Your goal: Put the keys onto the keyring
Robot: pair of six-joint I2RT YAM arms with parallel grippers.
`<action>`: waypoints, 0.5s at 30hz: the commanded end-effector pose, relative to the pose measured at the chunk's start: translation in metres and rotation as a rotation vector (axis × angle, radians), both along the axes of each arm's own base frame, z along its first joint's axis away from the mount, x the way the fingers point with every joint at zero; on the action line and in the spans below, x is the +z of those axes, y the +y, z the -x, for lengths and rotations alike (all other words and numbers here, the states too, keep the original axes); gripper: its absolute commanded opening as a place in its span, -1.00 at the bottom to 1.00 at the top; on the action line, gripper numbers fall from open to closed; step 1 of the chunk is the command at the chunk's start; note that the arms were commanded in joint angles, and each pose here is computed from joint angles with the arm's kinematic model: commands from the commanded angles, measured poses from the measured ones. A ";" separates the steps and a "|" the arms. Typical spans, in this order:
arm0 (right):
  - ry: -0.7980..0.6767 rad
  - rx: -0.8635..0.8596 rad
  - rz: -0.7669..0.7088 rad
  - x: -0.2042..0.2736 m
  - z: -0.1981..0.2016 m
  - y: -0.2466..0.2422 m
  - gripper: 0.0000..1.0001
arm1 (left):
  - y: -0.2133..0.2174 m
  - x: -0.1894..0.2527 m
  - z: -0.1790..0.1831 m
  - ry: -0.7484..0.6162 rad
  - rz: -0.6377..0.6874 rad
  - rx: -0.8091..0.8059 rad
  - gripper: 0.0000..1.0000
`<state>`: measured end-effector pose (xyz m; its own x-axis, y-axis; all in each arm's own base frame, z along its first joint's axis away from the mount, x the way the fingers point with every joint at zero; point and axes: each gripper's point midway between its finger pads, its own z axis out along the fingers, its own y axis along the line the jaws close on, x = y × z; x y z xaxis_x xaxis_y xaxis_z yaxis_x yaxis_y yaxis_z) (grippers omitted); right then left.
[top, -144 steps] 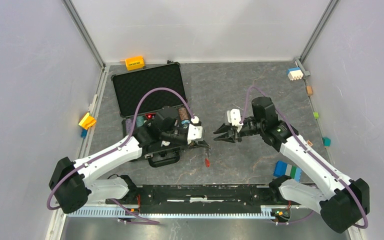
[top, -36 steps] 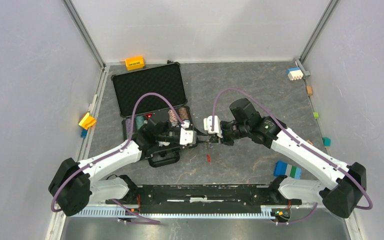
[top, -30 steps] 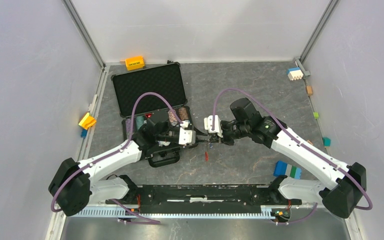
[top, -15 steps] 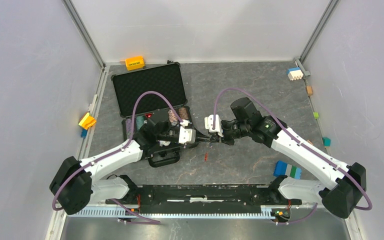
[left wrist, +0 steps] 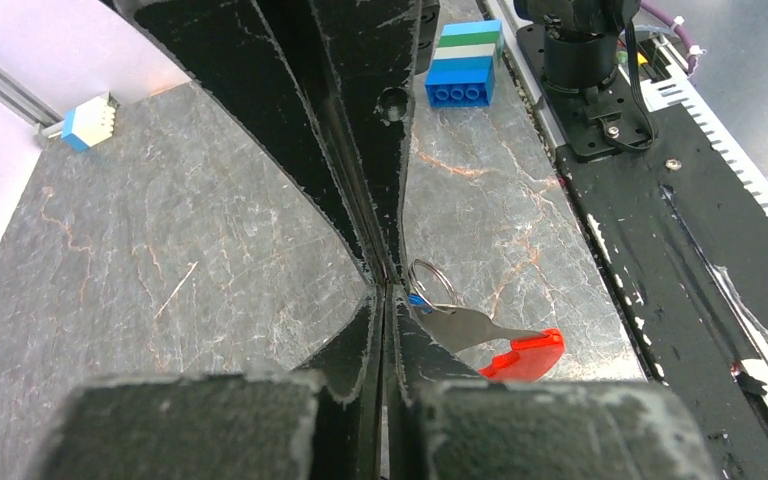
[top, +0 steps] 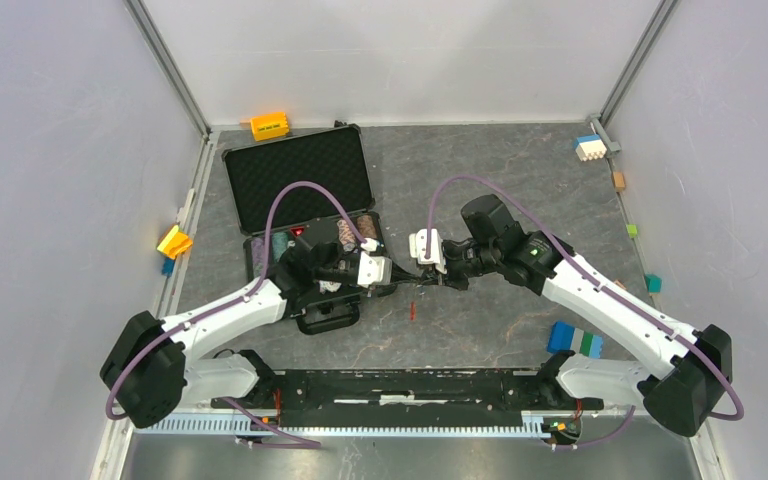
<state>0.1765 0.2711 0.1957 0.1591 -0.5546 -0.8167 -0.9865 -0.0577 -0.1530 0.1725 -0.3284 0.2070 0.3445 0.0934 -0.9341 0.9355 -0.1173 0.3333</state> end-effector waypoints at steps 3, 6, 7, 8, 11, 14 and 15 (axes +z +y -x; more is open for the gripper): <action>-0.027 0.009 -0.059 0.014 -0.005 0.005 -0.48 | -0.001 0.019 -0.003 0.040 0.051 0.024 -0.95; -0.027 0.007 -0.079 0.014 -0.005 0.002 -0.27 | -0.001 0.031 -0.001 0.078 0.109 0.031 -0.95; -0.023 0.012 -0.084 0.014 -0.004 0.002 -0.22 | -0.001 0.035 0.000 0.084 0.128 0.022 -0.95; -0.018 0.016 -0.092 0.015 -0.004 0.001 -0.18 | -0.001 0.037 0.002 0.089 0.137 0.013 -0.96; 0.006 0.033 -0.118 0.021 -0.002 -0.002 -0.11 | -0.001 0.043 0.008 0.084 0.166 -0.011 -0.96; 0.014 0.038 -0.148 0.027 -0.001 -0.004 -0.14 | 0.001 0.045 0.011 0.073 0.192 -0.024 -0.96; 0.014 0.039 -0.153 0.028 -0.001 -0.005 -0.19 | 0.002 0.045 0.012 0.075 0.199 -0.023 -0.96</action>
<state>0.1841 0.2650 0.2039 0.1308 -0.4939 -0.8596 -0.9910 -0.0411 -0.1272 0.1704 -0.3284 0.2218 0.2313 0.0125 -0.9728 0.9708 -0.0682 0.2299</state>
